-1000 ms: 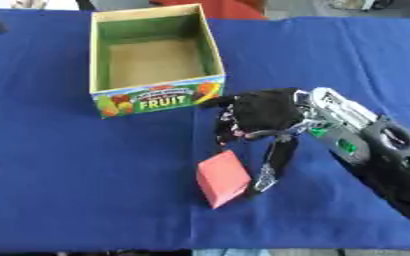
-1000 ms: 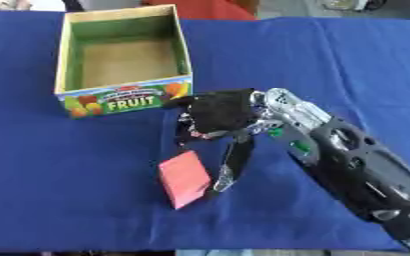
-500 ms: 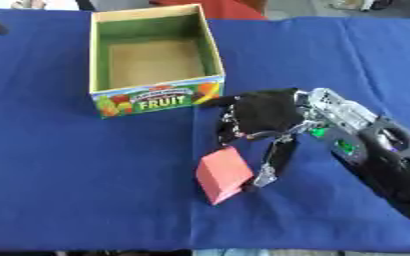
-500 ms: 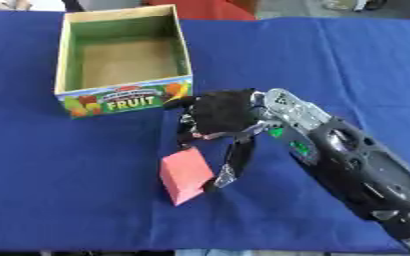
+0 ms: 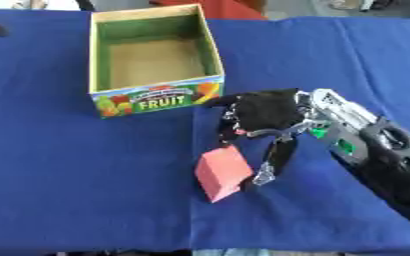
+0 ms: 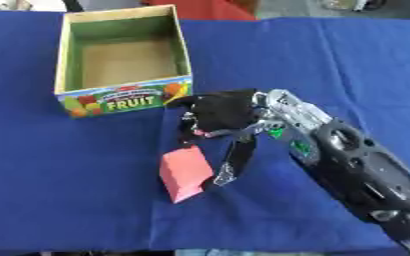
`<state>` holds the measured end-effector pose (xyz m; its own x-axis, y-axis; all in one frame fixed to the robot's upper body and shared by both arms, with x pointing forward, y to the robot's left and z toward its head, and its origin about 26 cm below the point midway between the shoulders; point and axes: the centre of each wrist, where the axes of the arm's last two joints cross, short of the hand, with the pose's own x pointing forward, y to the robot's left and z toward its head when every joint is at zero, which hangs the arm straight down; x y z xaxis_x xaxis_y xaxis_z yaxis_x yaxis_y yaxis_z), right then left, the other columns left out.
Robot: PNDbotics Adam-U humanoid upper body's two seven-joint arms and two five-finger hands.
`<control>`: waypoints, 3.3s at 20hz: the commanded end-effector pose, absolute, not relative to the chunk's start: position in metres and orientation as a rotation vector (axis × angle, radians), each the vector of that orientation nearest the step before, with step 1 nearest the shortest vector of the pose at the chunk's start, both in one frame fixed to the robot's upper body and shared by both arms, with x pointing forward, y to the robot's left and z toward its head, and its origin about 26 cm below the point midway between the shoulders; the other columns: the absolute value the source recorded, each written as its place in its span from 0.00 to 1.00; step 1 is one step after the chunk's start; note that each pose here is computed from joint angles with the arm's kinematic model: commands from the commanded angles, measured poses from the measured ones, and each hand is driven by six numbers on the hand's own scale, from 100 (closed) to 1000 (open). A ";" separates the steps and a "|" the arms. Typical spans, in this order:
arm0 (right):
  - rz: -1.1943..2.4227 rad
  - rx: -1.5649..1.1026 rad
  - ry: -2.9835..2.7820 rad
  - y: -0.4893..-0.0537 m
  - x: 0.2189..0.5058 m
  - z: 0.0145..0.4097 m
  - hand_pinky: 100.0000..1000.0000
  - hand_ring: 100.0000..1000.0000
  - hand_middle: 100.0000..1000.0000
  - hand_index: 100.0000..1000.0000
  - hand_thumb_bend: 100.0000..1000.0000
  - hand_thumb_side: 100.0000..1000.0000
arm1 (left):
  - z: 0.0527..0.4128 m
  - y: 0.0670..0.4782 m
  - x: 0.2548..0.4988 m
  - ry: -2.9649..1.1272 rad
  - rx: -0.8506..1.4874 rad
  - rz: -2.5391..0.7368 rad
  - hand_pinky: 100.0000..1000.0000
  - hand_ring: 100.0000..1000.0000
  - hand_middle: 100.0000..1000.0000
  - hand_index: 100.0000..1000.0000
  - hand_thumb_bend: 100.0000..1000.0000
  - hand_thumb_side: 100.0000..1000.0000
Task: Pick up objects on the table and place them in the box.
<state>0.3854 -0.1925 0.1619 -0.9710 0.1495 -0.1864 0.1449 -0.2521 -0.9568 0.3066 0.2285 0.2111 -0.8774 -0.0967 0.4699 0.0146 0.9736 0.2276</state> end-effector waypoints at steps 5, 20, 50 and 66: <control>2.411 -0.538 -1.925 -0.210 0.389 0.194 1.00 0.39 0.29 0.52 0.02 0.00 | 0.218 0.232 0.304 -2.645 0.079 -0.334 0.49 0.80 0.82 0.82 0.00 0.87; 2.174 -0.766 -2.100 -0.216 0.386 0.243 0.00 0.48 0.31 0.52 0.00 0.00 | 0.217 0.234 0.304 -2.642 0.087 -0.331 0.49 0.80 0.83 0.82 0.00 0.87; 1.644 -1.063 -2.106 -0.165 0.474 0.302 0.00 0.46 0.30 0.53 0.00 0.06 | 0.219 0.230 0.304 -2.643 0.062 -0.323 0.49 0.80 0.83 0.82 0.00 0.86; 1.652 -1.191 -1.893 -0.136 0.502 0.242 0.00 0.50 0.35 0.57 0.00 0.17 | 0.231 0.221 0.307 -2.696 0.008 -0.332 0.50 0.80 0.83 0.82 0.00 0.86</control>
<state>0.5005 -0.1372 0.2250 -0.5956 0.7712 -0.2250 0.3073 -0.0400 -0.9508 0.3092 0.2210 0.2226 -0.8972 -0.0600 0.4376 0.0447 0.9733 0.2251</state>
